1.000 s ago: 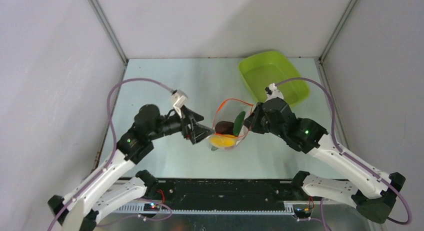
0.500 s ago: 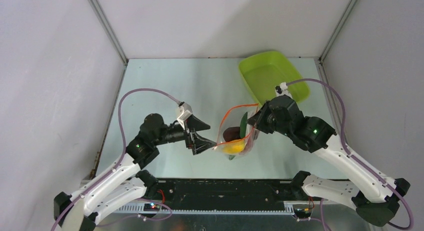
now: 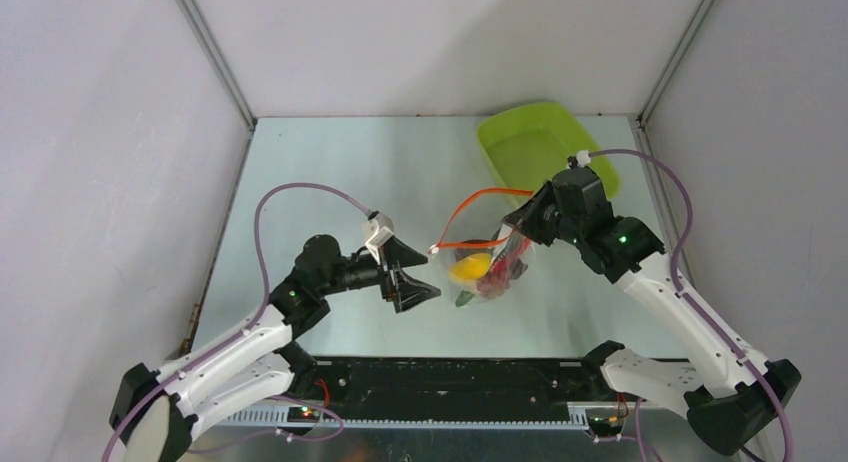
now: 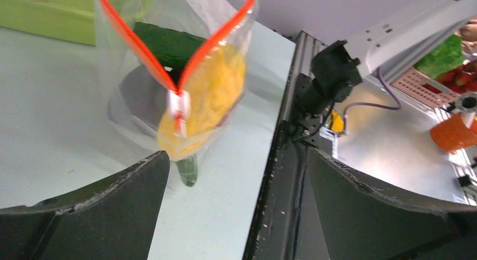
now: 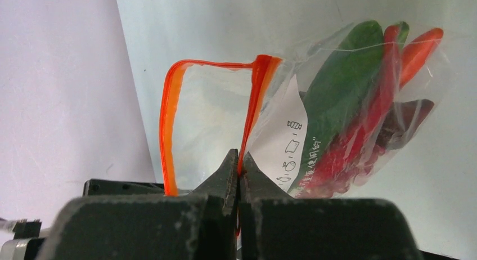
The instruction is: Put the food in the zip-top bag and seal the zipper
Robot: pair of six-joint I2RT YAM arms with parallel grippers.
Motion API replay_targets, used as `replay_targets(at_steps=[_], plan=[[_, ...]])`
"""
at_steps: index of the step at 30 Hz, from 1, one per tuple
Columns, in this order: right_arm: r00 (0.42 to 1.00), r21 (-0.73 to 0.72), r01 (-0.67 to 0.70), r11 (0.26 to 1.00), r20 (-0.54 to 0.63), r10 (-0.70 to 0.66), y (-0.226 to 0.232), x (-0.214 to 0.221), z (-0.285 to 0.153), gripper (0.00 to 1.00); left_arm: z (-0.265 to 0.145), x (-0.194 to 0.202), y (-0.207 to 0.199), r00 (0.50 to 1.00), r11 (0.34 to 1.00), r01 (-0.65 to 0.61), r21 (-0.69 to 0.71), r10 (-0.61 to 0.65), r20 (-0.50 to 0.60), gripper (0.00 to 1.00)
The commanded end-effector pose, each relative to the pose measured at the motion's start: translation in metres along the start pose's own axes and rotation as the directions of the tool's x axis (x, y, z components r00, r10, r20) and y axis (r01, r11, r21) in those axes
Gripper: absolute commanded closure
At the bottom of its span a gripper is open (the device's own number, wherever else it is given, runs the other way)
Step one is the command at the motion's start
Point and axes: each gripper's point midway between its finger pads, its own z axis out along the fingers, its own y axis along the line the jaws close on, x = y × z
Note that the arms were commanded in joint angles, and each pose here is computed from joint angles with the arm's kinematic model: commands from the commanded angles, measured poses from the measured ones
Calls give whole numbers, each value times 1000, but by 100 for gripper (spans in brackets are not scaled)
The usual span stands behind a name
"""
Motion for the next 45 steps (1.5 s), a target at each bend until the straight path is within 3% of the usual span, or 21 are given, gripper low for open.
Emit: replay_targets(at_steps=[1,13,28,42,45], plan=[[1000,-107,-4,994,-21,2,15,-5,-1,100,13,-23,18,991,995,-78,-58,83,102,1],[997,-86,-74,994,6,74,-3,-12,-3,100,36,-37,38,980,987,-137,-84,147,132,8],[968,-127,-221,967,96,233,-23,-35,-5,100,59,-34,34,981,997,-72,36,64,185,18],[942,-148,-312,938,76,326,-49,-30,-5,100,83,-44,33,965,991,3,134,-38,258,29],[936,-160,-327,931,76,342,-50,-30,-5,100,91,-40,36,968,990,18,142,-52,244,35]])
